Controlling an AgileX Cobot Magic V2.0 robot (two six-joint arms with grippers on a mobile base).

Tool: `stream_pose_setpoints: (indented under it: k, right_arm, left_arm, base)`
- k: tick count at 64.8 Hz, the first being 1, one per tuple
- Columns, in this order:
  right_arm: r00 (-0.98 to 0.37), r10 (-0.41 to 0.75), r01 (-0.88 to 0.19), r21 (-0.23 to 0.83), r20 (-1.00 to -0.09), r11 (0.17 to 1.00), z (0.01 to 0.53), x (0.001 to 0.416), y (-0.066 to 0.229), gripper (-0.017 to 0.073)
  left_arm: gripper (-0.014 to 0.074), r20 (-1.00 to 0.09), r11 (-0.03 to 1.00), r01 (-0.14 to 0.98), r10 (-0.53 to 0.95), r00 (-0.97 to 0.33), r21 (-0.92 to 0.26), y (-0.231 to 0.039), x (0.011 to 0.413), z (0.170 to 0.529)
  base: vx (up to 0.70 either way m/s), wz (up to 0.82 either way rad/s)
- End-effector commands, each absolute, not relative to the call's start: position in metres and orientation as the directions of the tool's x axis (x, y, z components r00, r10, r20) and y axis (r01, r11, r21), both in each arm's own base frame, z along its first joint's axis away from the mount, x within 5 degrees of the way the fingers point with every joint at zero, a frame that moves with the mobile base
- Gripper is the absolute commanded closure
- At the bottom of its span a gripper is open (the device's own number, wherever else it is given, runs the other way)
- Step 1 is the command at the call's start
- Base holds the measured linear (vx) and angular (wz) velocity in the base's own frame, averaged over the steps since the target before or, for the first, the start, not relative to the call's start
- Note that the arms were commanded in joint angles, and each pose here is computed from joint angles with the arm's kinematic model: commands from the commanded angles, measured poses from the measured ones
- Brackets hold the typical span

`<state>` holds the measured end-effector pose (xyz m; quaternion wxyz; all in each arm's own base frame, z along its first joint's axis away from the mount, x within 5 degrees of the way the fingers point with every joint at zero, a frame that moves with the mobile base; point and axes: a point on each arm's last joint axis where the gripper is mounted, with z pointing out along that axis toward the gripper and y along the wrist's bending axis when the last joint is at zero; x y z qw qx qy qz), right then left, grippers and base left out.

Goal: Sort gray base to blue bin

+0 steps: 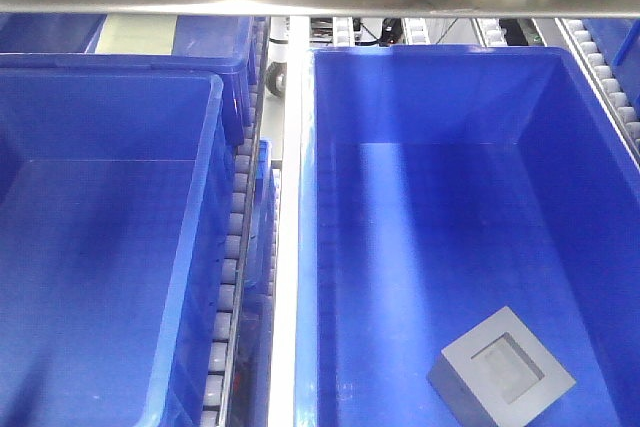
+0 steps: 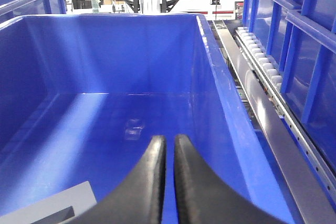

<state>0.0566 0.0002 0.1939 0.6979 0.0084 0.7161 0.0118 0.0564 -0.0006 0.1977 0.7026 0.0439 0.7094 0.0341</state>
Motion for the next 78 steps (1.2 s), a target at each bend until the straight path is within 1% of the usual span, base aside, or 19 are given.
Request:
stream_pose_setpoints:
  k: [1, 16, 30, 78]
  right_arm:
    - [0.066, 0.016, -0.005, 0.016, -0.998, 1.0, 0.2029, 0.0556, 0.0002, 0.0564]
    - [0.066, 0.016, -0.005, 0.016, -0.998, 1.0, 0.2029, 0.0556, 0.0002, 0.0564]
    - [0.066, 0.016, -0.005, 0.016, -0.998, 1.0, 0.2029, 0.0556, 0.0002, 0.0564]
    - [0.066, 0.016, -0.005, 0.016, -0.998, 1.0, 0.2029, 0.0556, 0.0002, 0.0564]
  left_arm:
    - [0.0599, -0.995, 0.996, 0.009, 0.092, 0.036, 0.093, -0.0007, 0.0561, 0.1977]
    - [0.0599, -0.999, 0.999, 0.011, 0.048, 0.001, 0.048, -0.0005, 0.0561, 0.1946]
    - [0.0599, -1.0, 1.0, 0.011, 0.002, -0.003, 0.002, -0.0005, 0.0561, 0.1943]
    - [0.0599, -1.0, 1.0, 0.011, -0.014, -0.003, -0.014, -0.0005, 0.0561, 0.1943]
  base:
    - [0.0, 0.0]
    - [0.0, 0.0]
    - [0.0, 0.0]
    - [0.0, 0.0]
